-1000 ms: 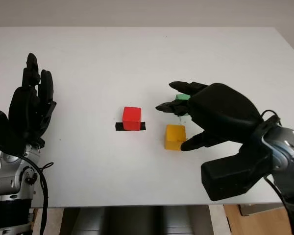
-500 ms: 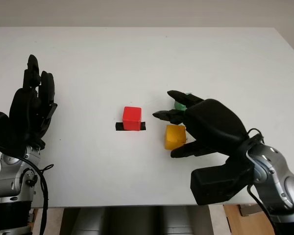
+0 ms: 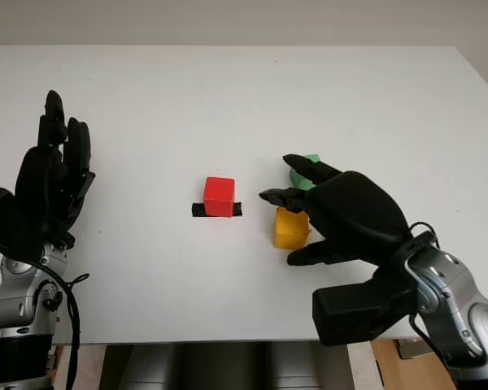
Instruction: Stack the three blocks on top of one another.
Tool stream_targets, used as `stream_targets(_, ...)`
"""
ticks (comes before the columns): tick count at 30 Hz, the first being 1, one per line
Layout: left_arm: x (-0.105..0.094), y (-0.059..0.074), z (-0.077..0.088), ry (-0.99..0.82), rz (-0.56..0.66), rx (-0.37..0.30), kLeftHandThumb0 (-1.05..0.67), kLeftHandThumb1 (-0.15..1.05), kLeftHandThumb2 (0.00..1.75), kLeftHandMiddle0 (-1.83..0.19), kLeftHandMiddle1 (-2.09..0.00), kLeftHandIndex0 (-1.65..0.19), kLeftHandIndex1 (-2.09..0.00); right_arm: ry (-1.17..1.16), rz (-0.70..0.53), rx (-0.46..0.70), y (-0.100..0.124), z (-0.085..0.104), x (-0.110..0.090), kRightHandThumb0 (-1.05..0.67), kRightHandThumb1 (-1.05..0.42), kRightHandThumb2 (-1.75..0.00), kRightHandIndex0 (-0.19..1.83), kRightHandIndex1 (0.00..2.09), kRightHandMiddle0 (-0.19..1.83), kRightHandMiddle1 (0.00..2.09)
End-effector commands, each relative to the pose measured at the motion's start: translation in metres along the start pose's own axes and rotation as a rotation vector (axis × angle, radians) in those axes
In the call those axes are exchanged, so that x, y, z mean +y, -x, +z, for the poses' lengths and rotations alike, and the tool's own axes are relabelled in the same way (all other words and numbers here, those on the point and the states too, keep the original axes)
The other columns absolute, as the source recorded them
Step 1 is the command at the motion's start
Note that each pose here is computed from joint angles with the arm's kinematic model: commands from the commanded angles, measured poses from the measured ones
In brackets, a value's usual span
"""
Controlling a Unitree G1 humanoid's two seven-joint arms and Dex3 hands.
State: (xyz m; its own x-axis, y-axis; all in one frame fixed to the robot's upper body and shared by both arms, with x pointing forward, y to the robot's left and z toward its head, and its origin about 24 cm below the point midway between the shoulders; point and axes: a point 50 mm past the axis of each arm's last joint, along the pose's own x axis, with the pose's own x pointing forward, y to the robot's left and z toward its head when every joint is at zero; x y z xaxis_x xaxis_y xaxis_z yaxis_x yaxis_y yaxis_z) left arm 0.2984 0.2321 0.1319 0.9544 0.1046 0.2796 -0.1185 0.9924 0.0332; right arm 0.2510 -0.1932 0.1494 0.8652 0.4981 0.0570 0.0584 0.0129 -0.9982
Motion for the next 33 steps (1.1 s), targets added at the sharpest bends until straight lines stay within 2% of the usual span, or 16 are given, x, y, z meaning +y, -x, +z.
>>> stream_targets(1, 0.002, 0.002, 0.001, -0.017, -0.005, -0.010, -0.74, 1.05, 0.49, 0.19, 0.00, 0.19, -0.01, 0.016, -0.018, 0.006, 0.002, -0.001, -0.002, -0.69, -0.86, -0.05, 0.22, 0.06, 0.61, 0.06)
stream_targets(12, 0.002, 0.003, -0.001, -0.006, -0.008, -0.007, -0.73, 1.05, 0.48, 0.19, 0.00, 0.19, 0.00, 0.000, -0.069, 0.019, 0.000, -0.005, 0.002, -0.62, -0.86, -0.06, 0.25, 0.07, 0.63, 0.06)
stream_targets(33, 0.003, 0.005, -0.002, -0.009, -0.007, -0.009, -0.72, 1.05, 0.49, 0.19, 0.00, 0.19, 0.00, -0.009, -0.057, 0.038, -0.002, -0.007, 0.012, -0.52, -0.88, -0.06, 0.30, 0.07, 0.71, 0.08)
